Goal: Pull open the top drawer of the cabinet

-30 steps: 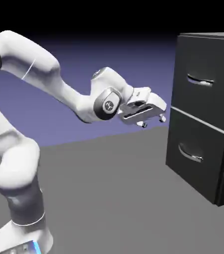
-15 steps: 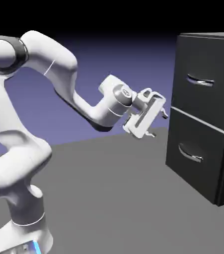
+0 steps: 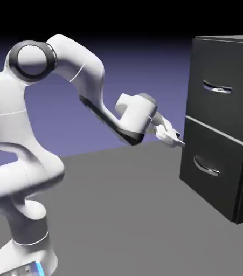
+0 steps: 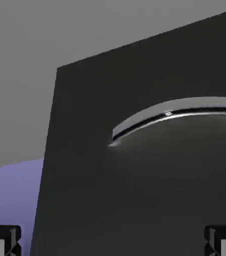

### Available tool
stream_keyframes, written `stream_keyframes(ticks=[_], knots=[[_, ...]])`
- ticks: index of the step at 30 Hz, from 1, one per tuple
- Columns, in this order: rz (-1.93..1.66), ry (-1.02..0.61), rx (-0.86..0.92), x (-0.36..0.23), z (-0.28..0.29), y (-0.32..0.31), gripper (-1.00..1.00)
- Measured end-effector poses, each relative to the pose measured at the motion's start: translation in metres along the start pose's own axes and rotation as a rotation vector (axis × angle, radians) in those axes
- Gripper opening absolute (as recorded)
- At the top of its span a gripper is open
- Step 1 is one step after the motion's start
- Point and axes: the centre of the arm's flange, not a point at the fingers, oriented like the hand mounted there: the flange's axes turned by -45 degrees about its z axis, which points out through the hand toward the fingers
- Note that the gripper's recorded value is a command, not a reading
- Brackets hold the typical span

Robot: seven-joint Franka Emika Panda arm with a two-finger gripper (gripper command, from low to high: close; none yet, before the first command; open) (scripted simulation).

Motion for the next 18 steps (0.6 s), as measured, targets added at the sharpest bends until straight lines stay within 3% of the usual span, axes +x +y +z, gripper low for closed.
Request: stream_keyframes(ticks=[18], knots=[[-1.049,-0.419,0.011,-0.083,0.005,-0.005,0.00]])
